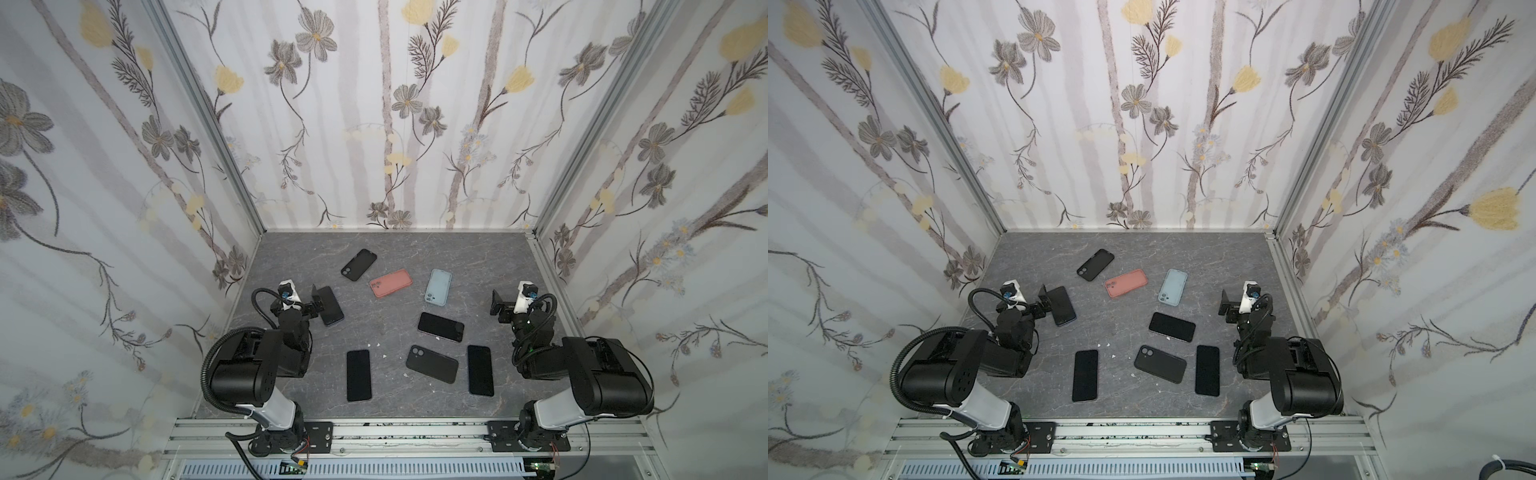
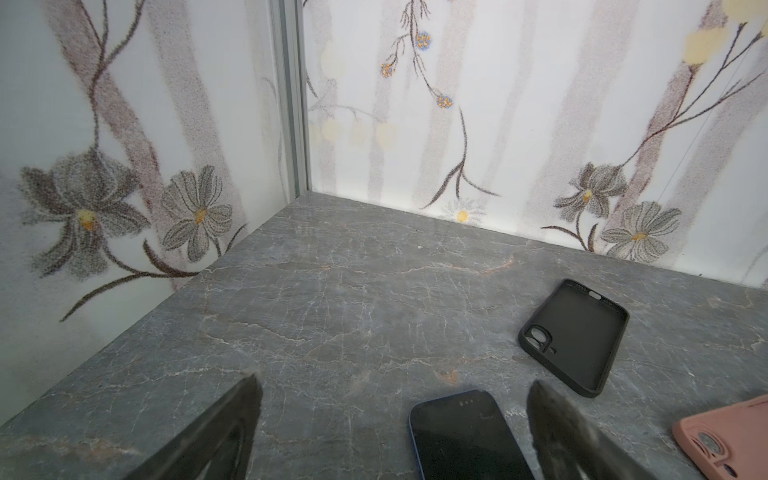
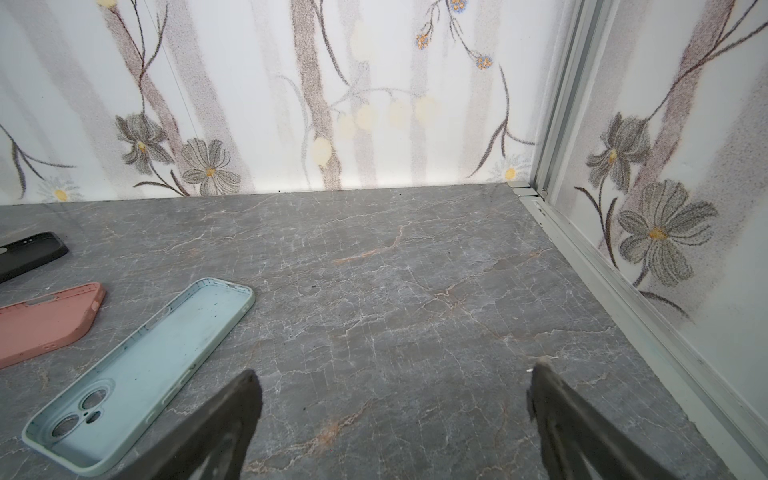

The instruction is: Put the phone into the phone case

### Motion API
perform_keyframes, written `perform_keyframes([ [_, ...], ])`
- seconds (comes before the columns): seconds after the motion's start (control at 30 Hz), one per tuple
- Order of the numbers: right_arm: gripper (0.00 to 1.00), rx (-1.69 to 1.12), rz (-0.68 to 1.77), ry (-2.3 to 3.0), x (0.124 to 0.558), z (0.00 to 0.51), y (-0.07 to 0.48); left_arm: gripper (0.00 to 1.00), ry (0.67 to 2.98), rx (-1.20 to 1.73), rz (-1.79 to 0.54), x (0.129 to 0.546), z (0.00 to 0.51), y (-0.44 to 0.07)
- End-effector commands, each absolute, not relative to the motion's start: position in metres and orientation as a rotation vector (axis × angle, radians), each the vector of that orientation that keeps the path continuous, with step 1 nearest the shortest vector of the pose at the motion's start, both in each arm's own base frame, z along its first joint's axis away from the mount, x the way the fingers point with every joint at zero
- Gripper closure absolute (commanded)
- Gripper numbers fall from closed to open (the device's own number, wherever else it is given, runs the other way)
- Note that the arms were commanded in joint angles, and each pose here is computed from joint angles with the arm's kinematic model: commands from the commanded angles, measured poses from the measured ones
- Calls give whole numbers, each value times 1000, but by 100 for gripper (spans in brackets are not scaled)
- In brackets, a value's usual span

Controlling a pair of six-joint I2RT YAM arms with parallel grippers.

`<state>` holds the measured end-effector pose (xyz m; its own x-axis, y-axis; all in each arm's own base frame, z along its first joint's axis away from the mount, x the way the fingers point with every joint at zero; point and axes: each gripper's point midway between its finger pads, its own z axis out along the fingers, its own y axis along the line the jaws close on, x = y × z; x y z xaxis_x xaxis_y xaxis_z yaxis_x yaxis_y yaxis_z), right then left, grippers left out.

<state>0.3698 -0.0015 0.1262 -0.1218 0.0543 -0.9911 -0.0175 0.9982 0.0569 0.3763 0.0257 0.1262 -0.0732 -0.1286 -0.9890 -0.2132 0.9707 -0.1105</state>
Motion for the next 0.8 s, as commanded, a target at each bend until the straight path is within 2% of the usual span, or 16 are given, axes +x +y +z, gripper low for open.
perform_keyframes([
  [0.0, 1, 28, 56, 1656, 372, 135, -2, 0, 1642, -256, 49, 378, 129, 23],
  [0.43, 0, 30, 55, 1659, 372, 135, -2, 0, 1639, -257, 48, 379, 130, 24],
  [0.47, 0, 28, 56, 1657, 371, 135, -2, 2, 1640, -257, 48, 378, 130, 24],
  [0.5, 0, 26, 57, 1650, 371, 136, -2, 12, 1635, -257, 49, 378, 131, 24],
  [0.53, 0, 12, 69, 1647, 371, 138, 1, 17, 1623, -250, 48, 377, 134, 23],
  [0.57, 0, -19, 88, 1647, 373, 143, 6, 17, 1602, -236, 39, 372, 141, 20],
  [0.7, 0, -77, 125, 1738, 392, 164, 17, 10, 1572, -282, 52, 358, 176, 25],
  [0.77, 1, -74, 198, 1754, 397, 184, 27, 10, 1597, -343, 30, 359, 199, 27],
])
